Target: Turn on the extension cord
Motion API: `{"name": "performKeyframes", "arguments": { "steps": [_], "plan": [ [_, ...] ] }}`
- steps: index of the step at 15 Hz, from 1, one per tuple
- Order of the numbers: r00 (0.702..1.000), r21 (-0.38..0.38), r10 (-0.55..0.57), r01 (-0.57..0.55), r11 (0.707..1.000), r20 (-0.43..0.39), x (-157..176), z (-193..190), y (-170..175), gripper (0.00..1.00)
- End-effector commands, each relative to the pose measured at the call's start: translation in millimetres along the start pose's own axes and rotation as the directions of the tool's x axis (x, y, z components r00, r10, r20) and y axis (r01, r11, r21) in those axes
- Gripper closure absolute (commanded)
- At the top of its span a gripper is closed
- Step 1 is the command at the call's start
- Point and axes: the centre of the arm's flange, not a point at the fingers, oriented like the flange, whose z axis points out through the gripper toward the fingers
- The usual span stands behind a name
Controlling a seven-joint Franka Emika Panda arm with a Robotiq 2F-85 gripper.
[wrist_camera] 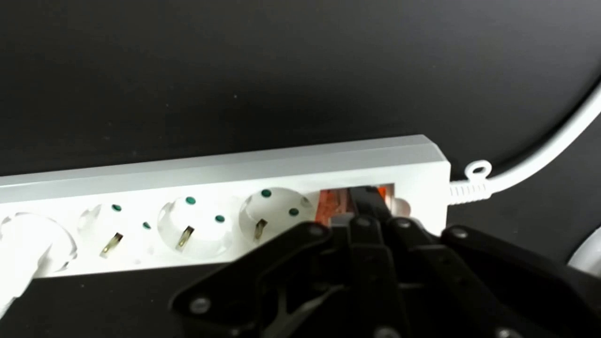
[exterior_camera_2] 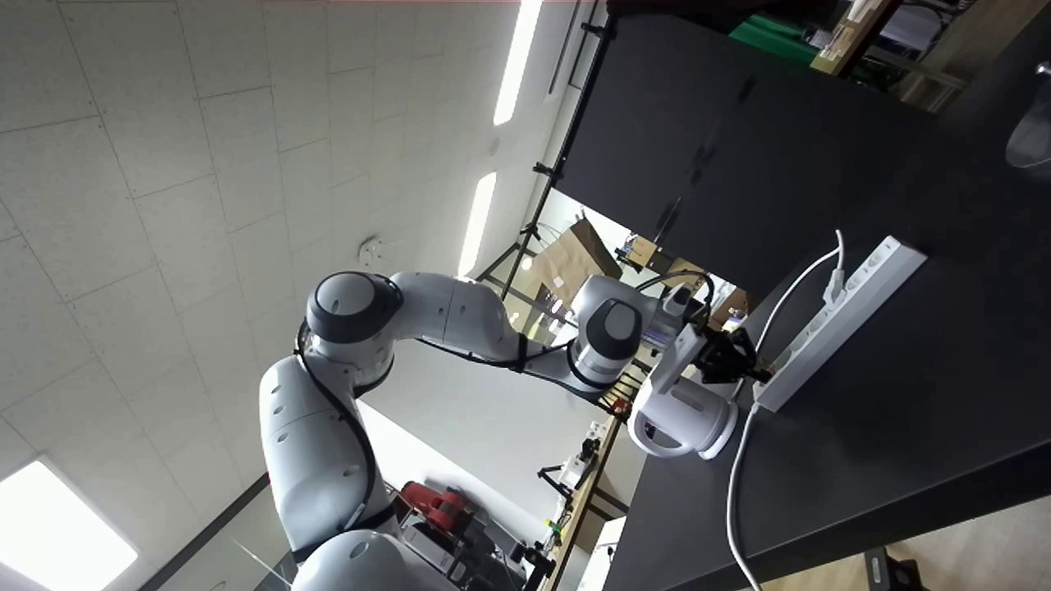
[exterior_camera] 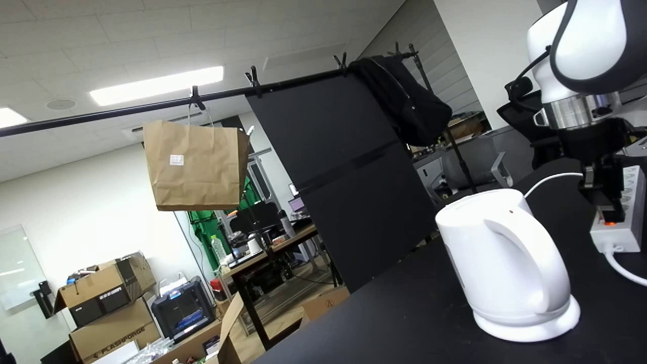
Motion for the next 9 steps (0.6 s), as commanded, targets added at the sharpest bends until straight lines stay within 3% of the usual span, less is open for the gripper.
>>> {"name": "performKeyframes", "arguments": {
  "steps": [1,9],
  "plan": [
    [0.998,0.065,0.026,-0.030,0.997,0.051,12,-11,-12,1.00],
    [0.998,0.046,0.027,-0.029,0.999,0.054,26,-70,-16,1.00]
  ]
}}
